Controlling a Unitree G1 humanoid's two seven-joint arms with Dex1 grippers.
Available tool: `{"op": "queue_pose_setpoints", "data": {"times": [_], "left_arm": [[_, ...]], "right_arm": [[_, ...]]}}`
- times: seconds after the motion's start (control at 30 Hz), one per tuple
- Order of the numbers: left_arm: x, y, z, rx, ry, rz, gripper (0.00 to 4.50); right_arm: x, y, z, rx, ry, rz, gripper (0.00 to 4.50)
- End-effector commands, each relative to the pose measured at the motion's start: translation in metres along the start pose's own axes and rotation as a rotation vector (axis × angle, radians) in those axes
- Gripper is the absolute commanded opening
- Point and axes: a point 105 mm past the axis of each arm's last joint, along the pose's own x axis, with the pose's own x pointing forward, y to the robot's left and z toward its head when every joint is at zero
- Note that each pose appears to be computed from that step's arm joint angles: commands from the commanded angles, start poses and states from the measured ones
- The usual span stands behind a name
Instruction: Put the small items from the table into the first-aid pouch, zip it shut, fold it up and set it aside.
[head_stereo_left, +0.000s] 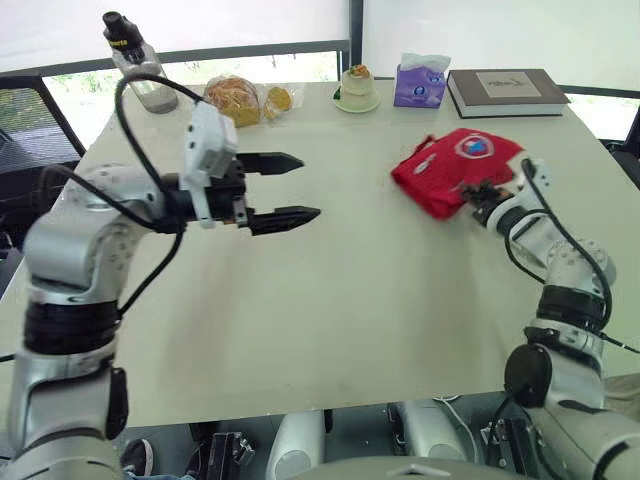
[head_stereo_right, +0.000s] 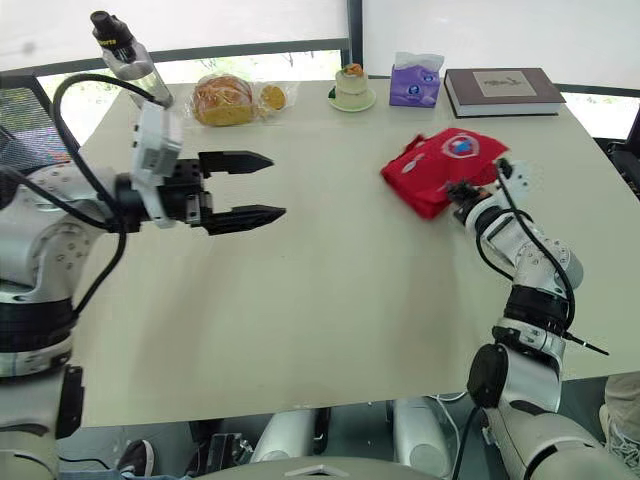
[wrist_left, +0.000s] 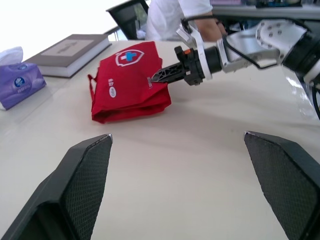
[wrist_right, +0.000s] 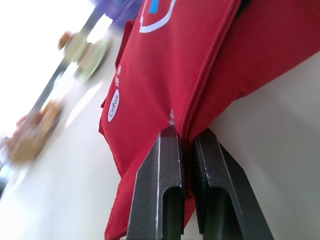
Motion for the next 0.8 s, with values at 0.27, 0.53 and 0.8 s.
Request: {"op": "queue_pose_setpoints", "data": {"times": [0.27, 0.53, 0.8], "left_arm": [[0.011, 0.008, 0.014, 0.041, -0.045, 0.06, 4.5], [0.004, 0.005, -0.001, 0.015, -0.005, 0.082, 4.5], [-0.024, -0.009, -0.049, -0.104, 0.072, 0.198, 4.5]], "right_arm": [[0.024, -0.005, 0.024, 0.233, -0.181, -0.127, 0.02], [0.009, -0.01, 0.01, 0.023, -0.132, -0.059, 3.12], [-0.059, -0.01, -0.015, -0.506, 0.025, 0.199, 4.47]]}}
